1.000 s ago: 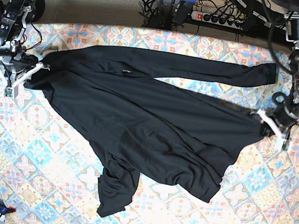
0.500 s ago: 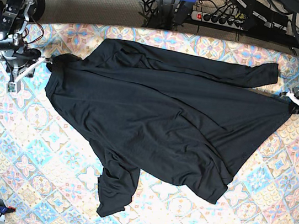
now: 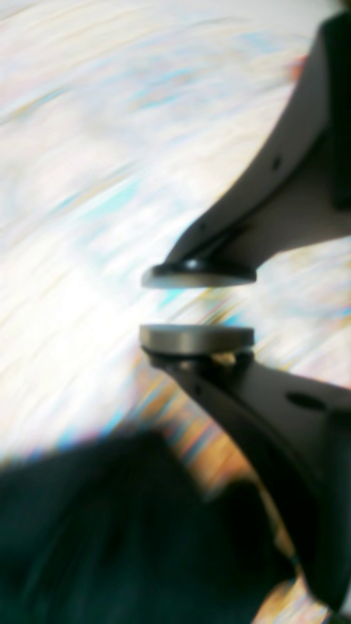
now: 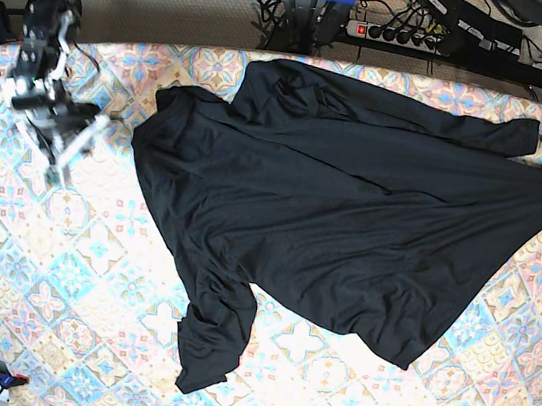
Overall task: Layout the t-shirt on the table in an organized manner, then fold the t-shirt properly
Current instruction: 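Stretch the shirt taut between both grippers, pulling the edges apart, then release the shirt with the right gripper and regrasp its edge lower down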
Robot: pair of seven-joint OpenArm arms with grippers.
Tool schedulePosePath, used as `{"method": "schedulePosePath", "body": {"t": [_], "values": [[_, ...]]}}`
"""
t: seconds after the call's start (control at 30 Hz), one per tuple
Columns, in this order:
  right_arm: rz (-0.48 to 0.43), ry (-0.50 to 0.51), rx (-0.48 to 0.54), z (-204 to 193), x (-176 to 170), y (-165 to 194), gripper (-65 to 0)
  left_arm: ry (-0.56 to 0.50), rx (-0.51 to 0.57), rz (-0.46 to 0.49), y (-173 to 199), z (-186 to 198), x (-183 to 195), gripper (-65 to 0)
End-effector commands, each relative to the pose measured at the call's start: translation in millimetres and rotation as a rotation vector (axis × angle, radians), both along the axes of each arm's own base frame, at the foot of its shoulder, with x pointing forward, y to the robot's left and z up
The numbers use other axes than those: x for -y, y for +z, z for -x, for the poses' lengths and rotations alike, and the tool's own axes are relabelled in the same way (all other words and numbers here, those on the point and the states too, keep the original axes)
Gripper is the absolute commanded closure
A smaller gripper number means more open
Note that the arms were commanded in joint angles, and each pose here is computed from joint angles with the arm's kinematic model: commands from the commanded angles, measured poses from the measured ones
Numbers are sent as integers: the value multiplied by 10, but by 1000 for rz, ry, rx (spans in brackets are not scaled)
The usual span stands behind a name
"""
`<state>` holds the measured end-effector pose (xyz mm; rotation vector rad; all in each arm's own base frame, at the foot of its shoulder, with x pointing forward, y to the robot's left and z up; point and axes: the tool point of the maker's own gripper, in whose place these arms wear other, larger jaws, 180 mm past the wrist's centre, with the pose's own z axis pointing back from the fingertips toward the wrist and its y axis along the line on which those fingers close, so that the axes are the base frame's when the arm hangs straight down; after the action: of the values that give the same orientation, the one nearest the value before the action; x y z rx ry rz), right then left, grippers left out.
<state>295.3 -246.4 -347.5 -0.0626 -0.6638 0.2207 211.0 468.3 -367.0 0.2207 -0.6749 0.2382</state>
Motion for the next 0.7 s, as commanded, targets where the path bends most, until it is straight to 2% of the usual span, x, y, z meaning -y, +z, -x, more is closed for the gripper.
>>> {"method": "schedulePosePath", "body": {"t": [0.0,0.13,0.33,0.57,0.67], "values": [[10,43,58,-168,-80,150,-154,1,30,-53,175,-73,-144,0],[-5,128,81,-463,-371,169,-185,37,-7,-52,66,49,-244,0],[-26,110,37,-796,-324,-38,-190,56,-5,-55,59,37,-298,0],[-32,95,3,-788,-279,-152,-194,57,-2,-52,54,30,-289,0],[-25,144,-24,-748,-428,-234,-227,58,-2,-51,49,32,-285,0]]}}
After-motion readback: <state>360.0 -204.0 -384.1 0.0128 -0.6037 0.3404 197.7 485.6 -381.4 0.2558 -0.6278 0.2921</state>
